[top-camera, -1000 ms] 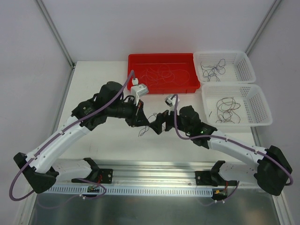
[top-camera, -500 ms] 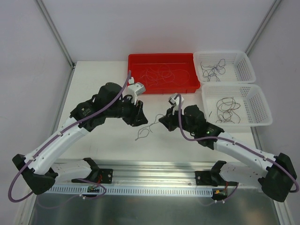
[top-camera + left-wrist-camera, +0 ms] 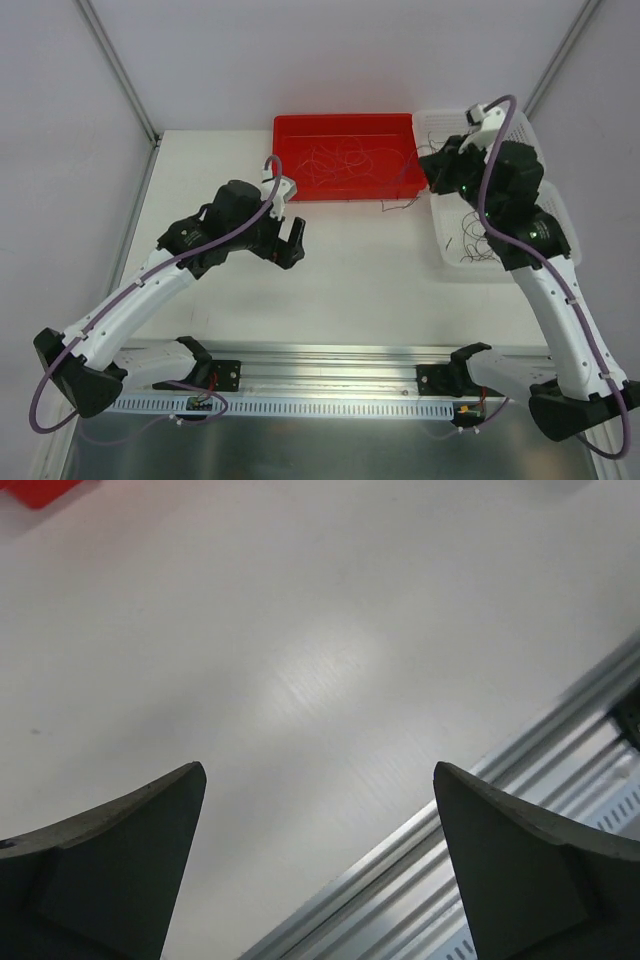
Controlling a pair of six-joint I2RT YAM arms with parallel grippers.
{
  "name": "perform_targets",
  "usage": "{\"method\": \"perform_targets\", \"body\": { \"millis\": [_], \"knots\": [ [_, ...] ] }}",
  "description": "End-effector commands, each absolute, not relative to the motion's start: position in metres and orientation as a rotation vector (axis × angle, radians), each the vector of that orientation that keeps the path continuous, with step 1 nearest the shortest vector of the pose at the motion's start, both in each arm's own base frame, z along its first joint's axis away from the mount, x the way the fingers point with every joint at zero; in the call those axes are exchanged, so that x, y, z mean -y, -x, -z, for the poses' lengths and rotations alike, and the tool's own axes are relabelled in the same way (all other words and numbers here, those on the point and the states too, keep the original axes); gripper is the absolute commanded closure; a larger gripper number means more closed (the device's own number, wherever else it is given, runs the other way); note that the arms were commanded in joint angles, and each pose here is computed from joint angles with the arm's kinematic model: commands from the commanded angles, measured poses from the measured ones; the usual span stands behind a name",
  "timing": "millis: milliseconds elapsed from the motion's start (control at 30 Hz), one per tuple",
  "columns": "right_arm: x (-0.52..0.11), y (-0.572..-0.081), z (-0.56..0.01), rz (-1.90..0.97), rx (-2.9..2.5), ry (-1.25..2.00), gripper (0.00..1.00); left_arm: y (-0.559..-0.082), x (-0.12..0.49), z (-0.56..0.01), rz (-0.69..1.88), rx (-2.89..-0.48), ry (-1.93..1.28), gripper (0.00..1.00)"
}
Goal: Untangle the cables
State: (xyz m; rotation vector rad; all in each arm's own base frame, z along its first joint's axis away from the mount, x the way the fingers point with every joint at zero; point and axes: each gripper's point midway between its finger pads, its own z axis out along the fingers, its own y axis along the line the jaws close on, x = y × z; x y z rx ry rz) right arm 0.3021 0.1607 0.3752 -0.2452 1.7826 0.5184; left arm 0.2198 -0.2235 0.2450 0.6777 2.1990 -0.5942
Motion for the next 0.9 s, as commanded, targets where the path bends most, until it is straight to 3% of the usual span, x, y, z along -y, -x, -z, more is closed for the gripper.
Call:
{"method": "perform_targets", "body": {
  "millis": [0,300,567,633,667,767,867],
  "knots": [
    [-0.127,-0.326,-0.406,-0.408,-1.776,0.155,0.99,-0.244,0.182,-0.228,0.411,-2.222,-0.576,0.01],
    [-0.024,-0.449,-0.453,-0.250,-1.621,-0.179,0.99,-0.267,0.068,-0.146,-0.105,-2.402,-0.105,0.01],
    [0.040,-0.551,-0.424,-0.191,-1.606,-0.293,0.99,-0.267,0.059,-0.122,-0.144,-2.471,-0.064,0.01],
    [0.058,-0.581,-0.399,-0.162,-1.633,-0.326,0.88,-0.267,0.062,-0.120,-0.133,-2.488,-0.079,0.01],
    [0.063,-0.591,-0.388,-0.161,-1.647,-0.329,0.62,-0.268,0.063,-0.117,-0.137,-2.500,-0.091,0.01],
    [0.079,-0.612,-0.351,-0.154,-1.712,-0.383,0.20,-0.269,0.064,-0.115,-0.117,-2.511,-0.089,0.01],
    [0.082,-0.604,-0.335,-0.154,-1.747,-0.416,0.02,-0.269,0.065,-0.116,-0.096,-2.511,-0.081,0.01]
  ]
}}
